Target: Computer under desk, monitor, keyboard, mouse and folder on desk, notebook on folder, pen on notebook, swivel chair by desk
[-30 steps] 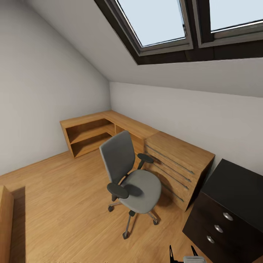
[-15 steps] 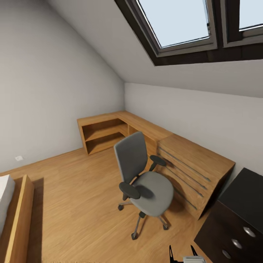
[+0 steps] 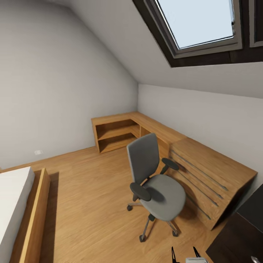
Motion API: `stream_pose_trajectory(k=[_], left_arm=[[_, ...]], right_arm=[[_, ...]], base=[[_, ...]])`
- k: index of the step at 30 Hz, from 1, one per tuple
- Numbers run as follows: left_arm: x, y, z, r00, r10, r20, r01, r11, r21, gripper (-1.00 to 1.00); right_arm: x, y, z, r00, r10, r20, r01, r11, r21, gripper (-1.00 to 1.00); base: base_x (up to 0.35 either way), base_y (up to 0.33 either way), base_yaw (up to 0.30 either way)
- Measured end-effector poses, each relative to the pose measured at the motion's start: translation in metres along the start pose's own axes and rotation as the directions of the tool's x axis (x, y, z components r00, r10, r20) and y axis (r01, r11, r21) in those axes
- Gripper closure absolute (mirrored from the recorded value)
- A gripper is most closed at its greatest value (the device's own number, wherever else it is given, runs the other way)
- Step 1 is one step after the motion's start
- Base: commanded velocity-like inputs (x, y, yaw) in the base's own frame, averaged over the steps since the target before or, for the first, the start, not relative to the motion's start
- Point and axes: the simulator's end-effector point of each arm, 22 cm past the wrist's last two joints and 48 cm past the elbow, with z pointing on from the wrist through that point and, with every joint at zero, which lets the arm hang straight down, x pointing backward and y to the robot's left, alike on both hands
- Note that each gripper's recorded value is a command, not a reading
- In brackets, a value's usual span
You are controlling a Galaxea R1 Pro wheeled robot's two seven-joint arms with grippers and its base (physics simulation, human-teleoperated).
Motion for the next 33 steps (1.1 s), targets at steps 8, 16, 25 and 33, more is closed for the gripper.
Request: stream_pose_trajectory(k=[8,16,25,33], left_arm=[[-0.003,-0.002,0.001,1.000,-0.005,0.009,0.005,1.000,0.004,-1.00],[-0.005,-0.004,0.002,1.000,-0.011,0.018,0.010,1.000,0.009,-1.00],[-0.008,-0.006,0.003,0.999,-0.017,0.028,0.017,1.000,0.014,-1.00],[-0.011,-0.007,0.004,0.999,-0.022,0.035,0.022,1.000,0.015,-1.00]], right_arm=[[0.044,-0.048,-0.042,0.993,-0.091,-0.073,0.090,0.996,-0.014,-1.00],[0.051,0.001,-0.061,0.992,-0.102,-0.074,0.089,0.984,-0.156,-1.00],[0.047,0.015,-0.063,0.993,-0.096,-0.064,0.082,0.980,-0.183,-1.00],[0.042,0.026,-0.064,0.995,-0.078,-0.056,0.067,0.980,-0.186,-1.00]], base=[[0.000,0.000,0.023],[0.000,0.000,0.113],[0.007,0.000,0.161],[0.034,0.000,0.222]])
